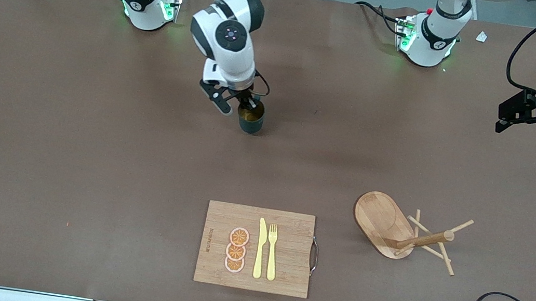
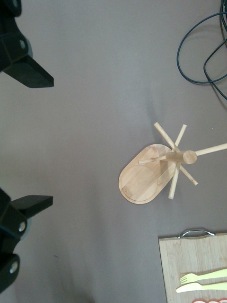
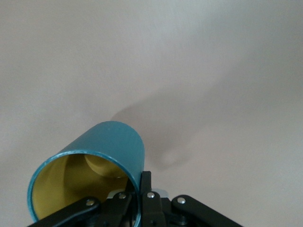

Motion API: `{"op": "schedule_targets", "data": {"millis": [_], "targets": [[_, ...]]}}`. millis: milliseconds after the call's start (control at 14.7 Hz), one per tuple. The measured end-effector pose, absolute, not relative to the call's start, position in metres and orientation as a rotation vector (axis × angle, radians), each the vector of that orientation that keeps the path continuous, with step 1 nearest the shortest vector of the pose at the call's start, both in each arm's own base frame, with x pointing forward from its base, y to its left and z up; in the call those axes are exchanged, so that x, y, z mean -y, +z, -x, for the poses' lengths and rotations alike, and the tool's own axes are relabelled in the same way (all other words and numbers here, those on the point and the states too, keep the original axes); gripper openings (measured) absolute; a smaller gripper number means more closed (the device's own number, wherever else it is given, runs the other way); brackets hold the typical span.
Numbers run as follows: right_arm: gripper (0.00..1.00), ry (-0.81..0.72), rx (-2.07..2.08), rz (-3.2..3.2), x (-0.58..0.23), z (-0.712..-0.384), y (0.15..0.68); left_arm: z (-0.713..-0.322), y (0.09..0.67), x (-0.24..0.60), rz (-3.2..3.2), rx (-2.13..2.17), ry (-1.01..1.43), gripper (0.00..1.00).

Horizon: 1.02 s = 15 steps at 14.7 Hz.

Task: Transfer cup from left to right arm and place
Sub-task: 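Carry the mug with the right gripper away from the stand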

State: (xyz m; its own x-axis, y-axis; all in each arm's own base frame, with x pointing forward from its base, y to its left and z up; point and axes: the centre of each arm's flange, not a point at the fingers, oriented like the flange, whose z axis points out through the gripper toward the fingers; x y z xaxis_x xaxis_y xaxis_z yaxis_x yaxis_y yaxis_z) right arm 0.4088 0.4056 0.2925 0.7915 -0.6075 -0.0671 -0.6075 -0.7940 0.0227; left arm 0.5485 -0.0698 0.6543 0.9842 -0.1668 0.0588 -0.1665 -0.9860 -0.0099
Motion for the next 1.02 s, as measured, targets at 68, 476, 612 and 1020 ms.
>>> {"op": "schedule_targets", "data": {"millis": [68, 476, 612, 1020], "targets": [[0.05, 0.119, -0.891, 3.008, -0.392, -0.419, 0.301, -0.549, 0.657, 0.069, 3.124, -0.26, -0.101, 1.0], [0.05, 0.168, -0.196, 3.106, -0.262, -0.461, 0.318, -0.549, 0.66, 0.069, 3.124, -0.261, -0.111, 1.0], [0.05, 0.176, 0.033, 3.095, -0.206, -0.477, 0.321, -0.55, 0.659, 0.066, 3.125, -0.251, -0.108, 1.0], [0.05, 0.136, 0.723, 3.023, -0.071, -0.51, 0.32, -0.554, 0.655, 0.052, 3.127, -0.215, -0.097, 1.0]]}}
